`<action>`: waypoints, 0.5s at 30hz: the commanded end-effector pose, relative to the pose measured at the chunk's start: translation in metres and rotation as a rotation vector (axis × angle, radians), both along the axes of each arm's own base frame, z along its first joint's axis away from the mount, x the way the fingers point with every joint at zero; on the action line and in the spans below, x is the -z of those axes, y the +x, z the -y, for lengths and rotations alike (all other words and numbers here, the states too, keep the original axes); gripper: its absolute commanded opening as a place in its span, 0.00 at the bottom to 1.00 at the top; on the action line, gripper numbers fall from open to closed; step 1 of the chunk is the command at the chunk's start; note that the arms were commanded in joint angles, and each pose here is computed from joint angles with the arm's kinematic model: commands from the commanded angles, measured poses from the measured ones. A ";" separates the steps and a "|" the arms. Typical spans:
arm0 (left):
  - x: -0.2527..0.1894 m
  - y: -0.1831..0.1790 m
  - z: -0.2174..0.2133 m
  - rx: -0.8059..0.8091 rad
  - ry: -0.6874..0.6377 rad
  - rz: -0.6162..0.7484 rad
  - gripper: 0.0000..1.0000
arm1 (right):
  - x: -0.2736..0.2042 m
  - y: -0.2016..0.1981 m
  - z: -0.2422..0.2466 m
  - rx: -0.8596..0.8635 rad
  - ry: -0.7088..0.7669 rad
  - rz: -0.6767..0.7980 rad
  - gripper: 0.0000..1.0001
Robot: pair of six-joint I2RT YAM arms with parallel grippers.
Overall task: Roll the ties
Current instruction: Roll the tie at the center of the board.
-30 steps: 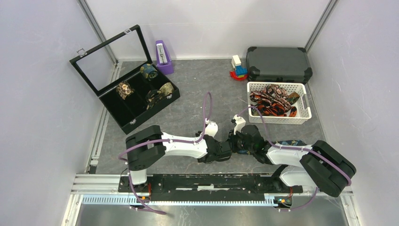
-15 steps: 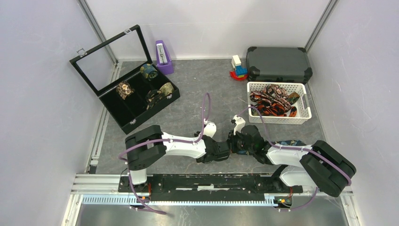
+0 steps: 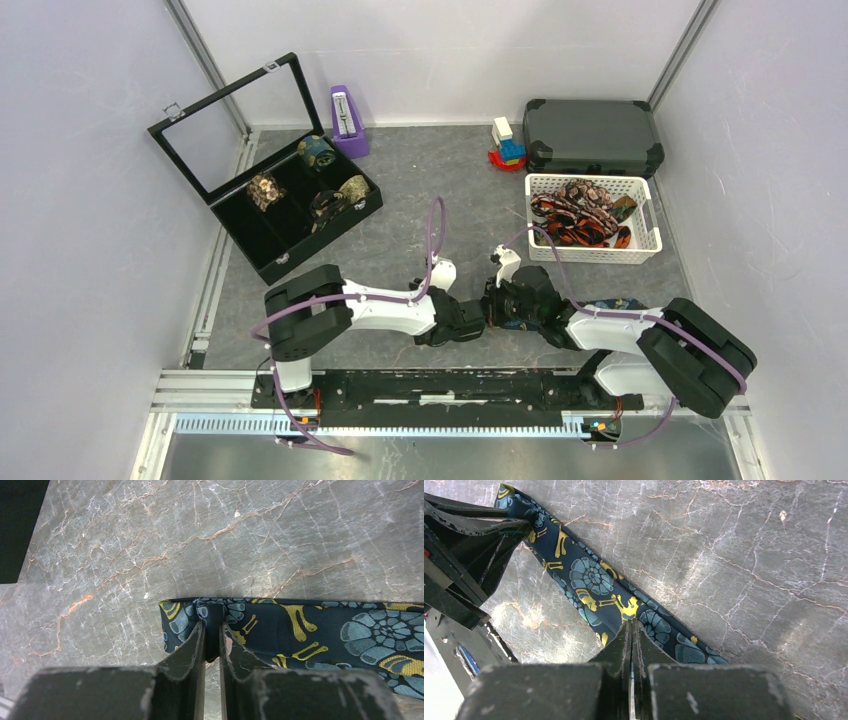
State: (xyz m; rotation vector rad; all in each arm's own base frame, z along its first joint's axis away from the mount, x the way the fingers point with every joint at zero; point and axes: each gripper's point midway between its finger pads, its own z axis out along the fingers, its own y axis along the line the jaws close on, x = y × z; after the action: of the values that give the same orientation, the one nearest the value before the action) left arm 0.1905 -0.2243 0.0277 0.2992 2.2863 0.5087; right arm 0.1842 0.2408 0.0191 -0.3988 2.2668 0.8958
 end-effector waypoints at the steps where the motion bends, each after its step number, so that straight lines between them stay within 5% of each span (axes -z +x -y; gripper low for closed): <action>1: 0.008 -0.005 -0.021 -0.022 0.078 -0.028 0.17 | 0.009 -0.004 0.006 0.001 -0.036 -0.025 0.00; 15: 0.011 -0.013 0.005 0.098 0.005 -0.145 0.45 | 0.003 0.001 0.003 0.003 -0.034 -0.012 0.00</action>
State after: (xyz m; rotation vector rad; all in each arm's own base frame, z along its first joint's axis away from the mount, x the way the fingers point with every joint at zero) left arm 0.1867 -0.2161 0.0257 0.4193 2.3096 0.5507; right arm 0.1838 0.2407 0.0185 -0.3998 2.2727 0.8936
